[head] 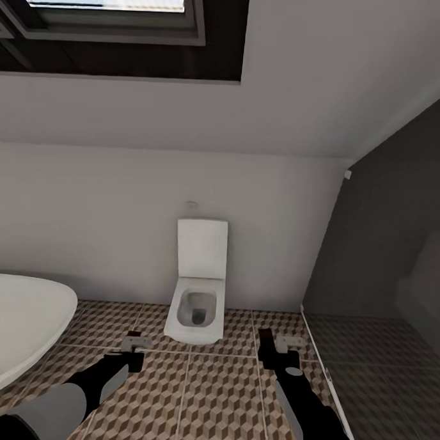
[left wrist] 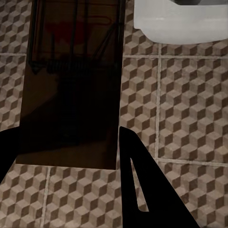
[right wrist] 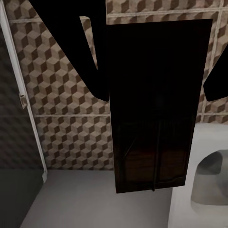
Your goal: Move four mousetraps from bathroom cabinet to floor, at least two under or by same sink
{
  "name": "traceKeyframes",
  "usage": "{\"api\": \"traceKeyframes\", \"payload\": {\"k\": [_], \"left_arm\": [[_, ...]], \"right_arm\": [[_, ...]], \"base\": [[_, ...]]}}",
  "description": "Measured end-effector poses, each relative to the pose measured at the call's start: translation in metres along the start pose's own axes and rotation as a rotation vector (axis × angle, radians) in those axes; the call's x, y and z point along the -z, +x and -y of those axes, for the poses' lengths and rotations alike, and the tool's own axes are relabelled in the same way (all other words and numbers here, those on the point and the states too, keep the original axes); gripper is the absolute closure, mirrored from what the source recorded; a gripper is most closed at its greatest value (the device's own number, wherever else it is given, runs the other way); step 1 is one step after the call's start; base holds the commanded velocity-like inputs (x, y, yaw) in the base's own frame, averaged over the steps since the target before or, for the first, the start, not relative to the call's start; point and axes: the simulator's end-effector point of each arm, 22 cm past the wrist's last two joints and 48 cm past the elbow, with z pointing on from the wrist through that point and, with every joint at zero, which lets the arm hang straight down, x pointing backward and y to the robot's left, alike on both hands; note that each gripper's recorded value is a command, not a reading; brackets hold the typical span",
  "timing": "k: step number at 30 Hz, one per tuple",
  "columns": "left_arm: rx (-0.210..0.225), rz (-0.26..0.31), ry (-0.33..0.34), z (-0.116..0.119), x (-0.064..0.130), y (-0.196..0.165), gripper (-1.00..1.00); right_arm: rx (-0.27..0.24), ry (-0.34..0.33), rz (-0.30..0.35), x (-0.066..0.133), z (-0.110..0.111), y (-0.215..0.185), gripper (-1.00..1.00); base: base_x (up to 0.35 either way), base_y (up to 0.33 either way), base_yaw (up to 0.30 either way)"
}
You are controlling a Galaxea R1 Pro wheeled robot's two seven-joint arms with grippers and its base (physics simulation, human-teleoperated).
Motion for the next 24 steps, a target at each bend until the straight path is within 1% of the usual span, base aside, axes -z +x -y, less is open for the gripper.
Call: {"api": "traceKeyframes", "payload": {"k": [5,12,17,24], "left_arm": [[0.0,0.0,0.001,0.001,0.0,0.0,1.0],[0.0,0.001,0.005,0.005,-0.005,-0.001,1.0],[0.0,-0.003,0.014,0.012,-0.01,0.001,1.0],[-0.001,-0.013,0.019,0.017,-0.018,0.007,1.0]], "right_arm": [[-0.001,0.0,0.003,0.0,0.0,-0.001,1.0],[0.0,-0.002,0.004,-0.005,-0.002,0.0,1.0],[0.0,-0.002,0.0,-0.009,-0.002,0.003,1.0],[0.002,-0.005,-0.009,-0.017,-0.005,0.01,1.0]], "base": [[0.0,0.0,0.0],[0.0,0.0,0.0],[0.0,0.0,0.0],[0.0,0.0,0.0]]}}
